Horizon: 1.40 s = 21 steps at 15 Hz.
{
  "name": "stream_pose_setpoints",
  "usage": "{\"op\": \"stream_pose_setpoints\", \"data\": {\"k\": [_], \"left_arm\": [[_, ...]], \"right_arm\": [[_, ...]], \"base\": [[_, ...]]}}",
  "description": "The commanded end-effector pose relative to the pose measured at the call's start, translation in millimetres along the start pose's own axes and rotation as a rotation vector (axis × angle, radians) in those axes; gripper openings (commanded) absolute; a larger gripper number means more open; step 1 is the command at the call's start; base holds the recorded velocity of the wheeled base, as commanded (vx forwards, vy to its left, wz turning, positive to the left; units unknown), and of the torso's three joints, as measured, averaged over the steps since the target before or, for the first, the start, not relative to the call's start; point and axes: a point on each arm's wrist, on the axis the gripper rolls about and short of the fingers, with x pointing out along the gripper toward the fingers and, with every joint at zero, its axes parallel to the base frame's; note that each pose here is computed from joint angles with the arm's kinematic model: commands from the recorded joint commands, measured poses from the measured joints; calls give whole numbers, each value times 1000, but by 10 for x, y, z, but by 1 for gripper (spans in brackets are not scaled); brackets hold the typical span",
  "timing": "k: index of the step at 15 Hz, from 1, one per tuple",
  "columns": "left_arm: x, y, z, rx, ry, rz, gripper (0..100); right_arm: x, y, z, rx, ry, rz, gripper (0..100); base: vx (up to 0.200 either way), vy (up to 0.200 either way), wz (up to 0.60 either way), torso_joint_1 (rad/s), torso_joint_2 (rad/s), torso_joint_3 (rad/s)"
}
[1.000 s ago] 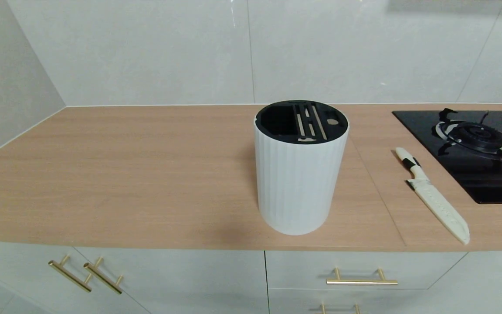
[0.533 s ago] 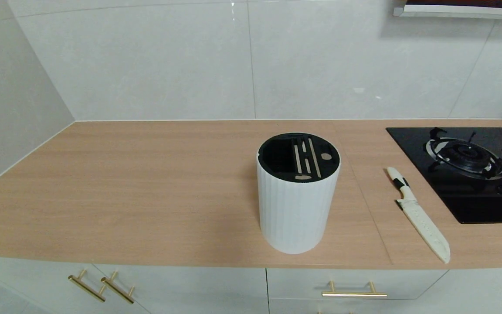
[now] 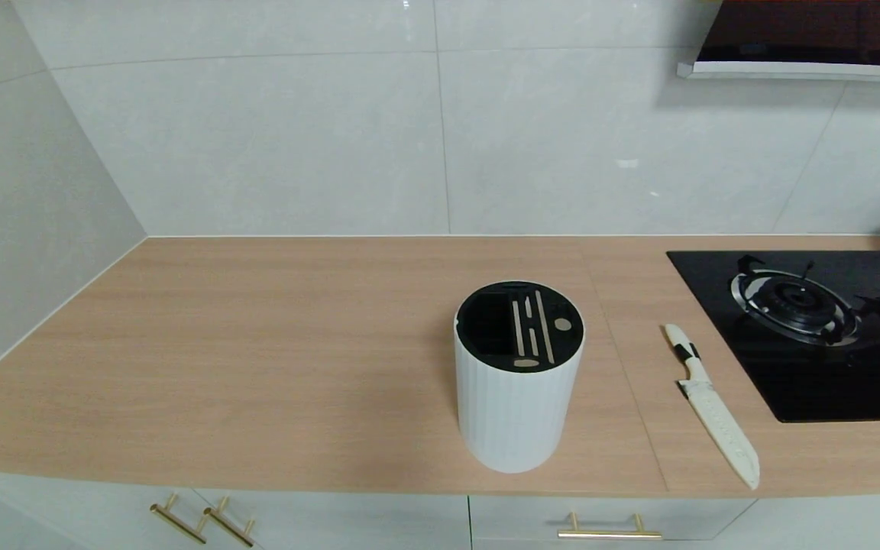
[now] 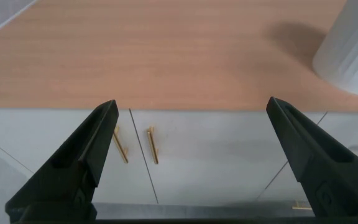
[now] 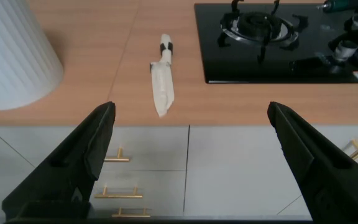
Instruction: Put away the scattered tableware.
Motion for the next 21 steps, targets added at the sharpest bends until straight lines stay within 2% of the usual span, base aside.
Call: {"op": "stream_pose_setpoints", "data": {"k": [1, 4, 14, 16, 17, 19, 20, 21], "left_arm": [[0, 0, 0, -2, 0, 0, 100], [0, 0, 0, -2, 0, 0, 100], [2, 0, -4, 2, 2, 0, 100], [2, 0, -3, 3, 0, 0, 100], [2, 0, -3, 8, 0, -1, 100], [2, 0, -3, 18, 0, -1, 100], [2, 0, -3, 18, 0, -1, 100], [2, 0, -3, 17, 0, -1, 100]], "right_arm": [[1, 0, 0, 0, 2, 0, 100], [1, 0, 0, 0, 2, 0, 100], [1, -1, 5, -12, -3, -3, 100], [-88, -9, 360, 0, -117, 1, 100], [-68, -15, 528, 10, -100, 23, 100], [122, 1, 667, 2, 25, 92, 100], [122, 1, 667, 2, 25, 92, 100], [479, 33, 757, -12, 235, 101, 100]], "base": [[0, 0, 0, 203, -403, -203], [0, 0, 0, 136, -268, -134], [0, 0, 0, 3, -5, -3], [0, 0, 0, 0, 0, 0], [0, 0, 0, 0, 0, 0], [0, 0, 0, 0, 0, 0], [0, 0, 0, 0, 0, 0], [0, 0, 0, 0, 0, 0]]}}
